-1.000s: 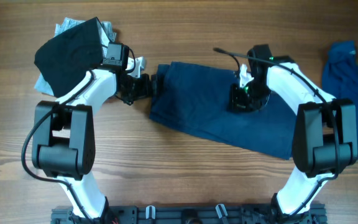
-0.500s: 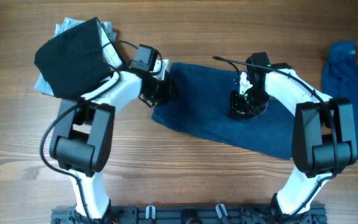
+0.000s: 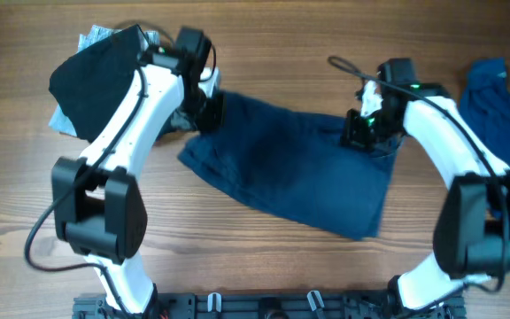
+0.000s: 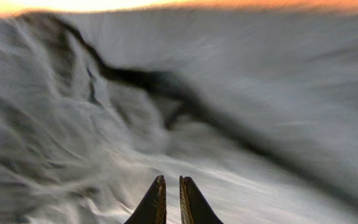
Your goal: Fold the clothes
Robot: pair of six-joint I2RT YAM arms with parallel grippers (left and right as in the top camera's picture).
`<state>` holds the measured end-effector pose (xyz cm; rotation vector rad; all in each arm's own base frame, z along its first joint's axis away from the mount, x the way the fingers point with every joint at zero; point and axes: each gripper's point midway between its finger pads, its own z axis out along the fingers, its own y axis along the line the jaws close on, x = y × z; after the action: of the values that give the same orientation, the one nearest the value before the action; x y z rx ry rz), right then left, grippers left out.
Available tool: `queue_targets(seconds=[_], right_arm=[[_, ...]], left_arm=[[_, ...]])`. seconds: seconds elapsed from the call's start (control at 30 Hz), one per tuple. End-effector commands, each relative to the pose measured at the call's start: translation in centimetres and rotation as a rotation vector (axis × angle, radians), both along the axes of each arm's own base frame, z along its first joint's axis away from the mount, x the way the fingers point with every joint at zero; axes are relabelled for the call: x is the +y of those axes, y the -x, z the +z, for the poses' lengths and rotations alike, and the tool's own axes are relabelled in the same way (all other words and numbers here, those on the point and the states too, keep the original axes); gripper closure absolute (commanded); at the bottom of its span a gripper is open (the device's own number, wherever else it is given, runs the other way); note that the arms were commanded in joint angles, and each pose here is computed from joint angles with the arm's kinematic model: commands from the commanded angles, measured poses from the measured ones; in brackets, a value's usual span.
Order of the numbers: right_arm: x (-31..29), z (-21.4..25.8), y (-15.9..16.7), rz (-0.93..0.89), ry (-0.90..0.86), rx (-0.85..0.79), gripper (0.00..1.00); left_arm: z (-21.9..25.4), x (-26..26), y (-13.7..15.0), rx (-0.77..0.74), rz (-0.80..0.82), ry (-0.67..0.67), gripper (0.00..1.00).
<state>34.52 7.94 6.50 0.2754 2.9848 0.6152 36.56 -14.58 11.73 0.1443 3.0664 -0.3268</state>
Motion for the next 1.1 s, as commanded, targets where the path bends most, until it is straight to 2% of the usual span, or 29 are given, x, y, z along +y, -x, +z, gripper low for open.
queue_targets(seconds=[0.0,0.13,0.2,0.33,0.37,0.4,0.43,0.47,0.5,0.53,0.67,0.77,0.93,1.0,1.07], right_arm=[[-1.2,3.6,-1.4,-0.063,-0.010,-0.104,0.91],[-2.4,3.2,-1.5,-0.089,0.049,-0.102,0.90],[-3.7,2.9,-1.6,-0.148,0.115,-0.091,0.90],[-6.7,2.4,-1.7,-0.248,0.265,-0.080,0.87],[-7.2,2.3,-1.6,-0.261,0.279,-0.079,0.84],[-7.5,2.3,-1.6,-0.268,0.279,-0.076,0.83],[-7.9,2.3,-1.6,-0.279,0.280,-0.074,0.82],[-8.2,2.3,-1.6,-0.288,0.280,-0.073,0.78],[-8.5,2.3,-1.6,-0.297,0.281,-0.071,0.76],[-9.1,2.3,-1.5,-0.311,0.282,-0.065,0.73],[-10.0,2.2,-1.1,-0.338,0.271,-0.046,0.68],[-9.2,2.3,-1.0,-0.317,0.232,-0.042,0.66],[-7.3,2.4,-0.6,-0.268,0.140,-0.026,0.64],[-6.3,2.2,0.3,-0.215,0.119,0.000,0.64],[-5.5,1.8,0.8,-0.195,0.108,0.020,0.65]], left_arm=[[5.9,-3.3,-0.5,-0.168,-0.119,-0.006,0.96],[5.8,-9.5,2.0,-0.186,-0.250,0.023,0.96],[4.3,-14.4,3.8,-0.197,-0.363,0.041,0.94],[0.6,-21.2,5.6,-0.194,-0.391,0.085,0.78],[-0.3,-23.2,6.1,-0.193,-0.385,0.113,0.70],[-0.7,-24.6,6.7,-0.194,-0.411,0.139,0.57],[-1.4,-26.3,7.5,-0.200,-0.444,0.159,0.32],[-2.0,-27.1,8.1,-0.206,-0.465,0.152,0.21],[-2.4,-27.1,8.4,-0.214,-0.472,0.127,0.16],[-2.7,-26.7,8.5,-0.222,-0.474,0.085,0.00],[-2.9,-24.1,7.4,-0.238,-0.437,-0.024,0.00],[-3.0,-20.9,5.5,-0.197,-0.342,-0.066,0.00],[-3.2,-13.8,0.1,-0.160,-0.159,-0.114,0.00],[-3.8,-12.1,-0.9,-0.105,-0.133,-0.051,0.00],[-4.9,-12.4,-0.4,-0.008,-0.178,0.114,0.00]])
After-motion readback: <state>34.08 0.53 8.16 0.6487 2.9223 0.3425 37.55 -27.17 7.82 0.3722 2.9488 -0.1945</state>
